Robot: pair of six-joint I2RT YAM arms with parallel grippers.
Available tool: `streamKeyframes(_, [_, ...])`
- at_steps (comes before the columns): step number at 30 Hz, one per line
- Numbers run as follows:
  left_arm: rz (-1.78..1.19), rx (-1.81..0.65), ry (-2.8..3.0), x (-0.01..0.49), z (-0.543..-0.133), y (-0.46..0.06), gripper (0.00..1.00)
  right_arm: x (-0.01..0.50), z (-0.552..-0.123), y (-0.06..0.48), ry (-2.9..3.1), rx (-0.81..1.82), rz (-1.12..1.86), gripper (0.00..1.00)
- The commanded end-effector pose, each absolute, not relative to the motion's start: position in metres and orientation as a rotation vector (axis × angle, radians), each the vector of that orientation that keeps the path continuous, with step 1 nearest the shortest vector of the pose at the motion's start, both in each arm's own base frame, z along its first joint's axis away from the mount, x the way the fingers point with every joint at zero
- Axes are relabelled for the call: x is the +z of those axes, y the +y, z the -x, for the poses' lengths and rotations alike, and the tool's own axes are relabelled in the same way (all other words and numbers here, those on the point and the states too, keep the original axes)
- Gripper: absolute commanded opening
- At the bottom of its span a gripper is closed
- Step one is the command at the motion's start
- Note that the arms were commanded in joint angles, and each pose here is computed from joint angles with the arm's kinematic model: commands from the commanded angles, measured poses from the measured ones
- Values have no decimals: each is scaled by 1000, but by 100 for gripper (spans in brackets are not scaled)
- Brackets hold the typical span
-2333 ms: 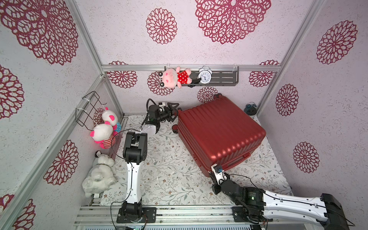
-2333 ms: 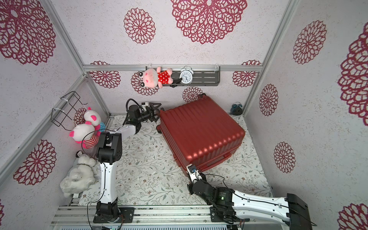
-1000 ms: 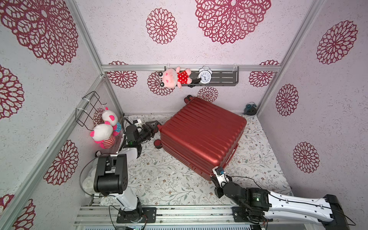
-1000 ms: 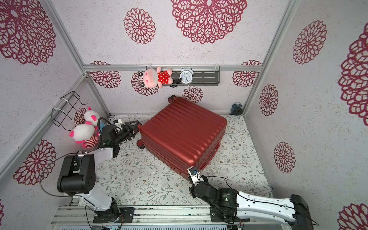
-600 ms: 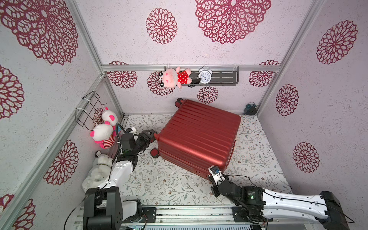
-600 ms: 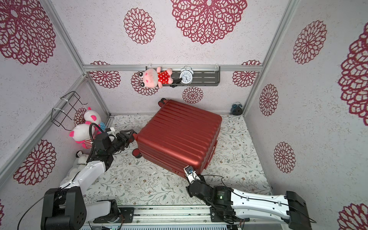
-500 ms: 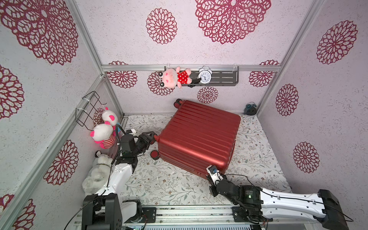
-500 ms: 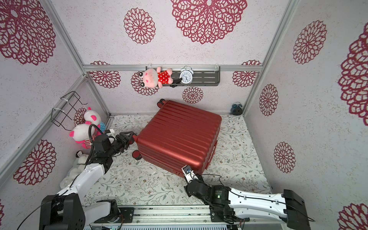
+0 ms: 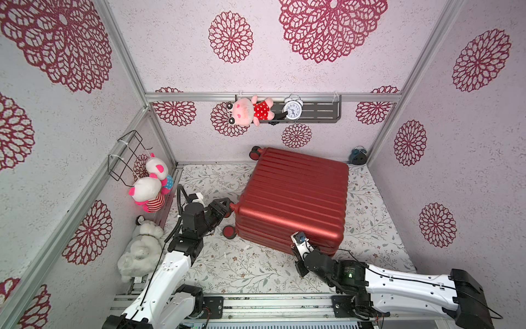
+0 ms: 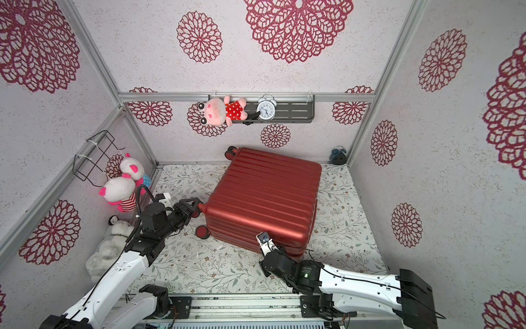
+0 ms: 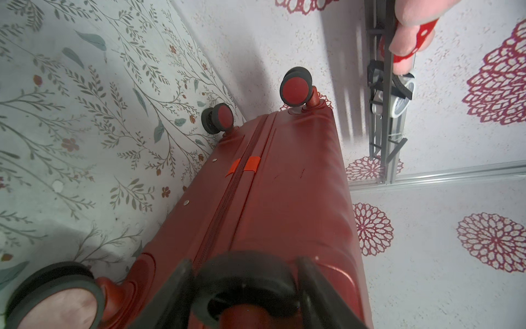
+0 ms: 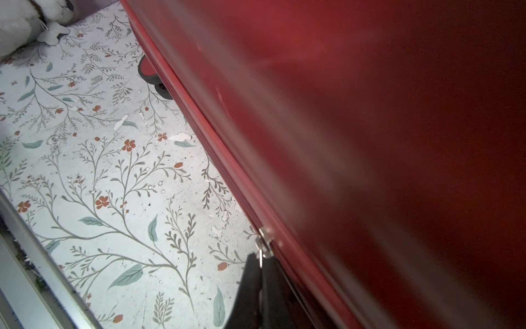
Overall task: Open the suitcase zippers
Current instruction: Unzip the zipper on the suitcase.
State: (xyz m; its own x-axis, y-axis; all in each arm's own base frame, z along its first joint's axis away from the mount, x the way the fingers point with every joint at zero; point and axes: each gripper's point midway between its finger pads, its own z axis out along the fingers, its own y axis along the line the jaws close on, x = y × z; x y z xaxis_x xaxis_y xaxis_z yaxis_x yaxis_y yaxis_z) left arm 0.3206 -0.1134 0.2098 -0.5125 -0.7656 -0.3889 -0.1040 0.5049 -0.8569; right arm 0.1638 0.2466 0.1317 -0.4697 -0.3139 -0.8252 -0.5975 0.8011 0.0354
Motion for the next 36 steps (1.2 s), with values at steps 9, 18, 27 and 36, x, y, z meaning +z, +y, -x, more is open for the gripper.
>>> streamKeyframes(9, [345, -1115, 2047, 211, -254, -190, 38, 147, -209, 244, 2068, 485, 569, 0])
streamKeyframes(18, [203, -1161, 2090, 208, -234, -251, 37, 141, -222, 242, 2075, 498, 557, 0])
streamKeyframes(27, [64, -1175, 2133, 210, -223, -314, 37, 146, -212, 246, 2025, 604, 559, 0])
streamKeyframes(36, [-26, -1196, 2159, 207, -223, -363, 37, 152, -200, 245, 1943, 698, 522, 0])
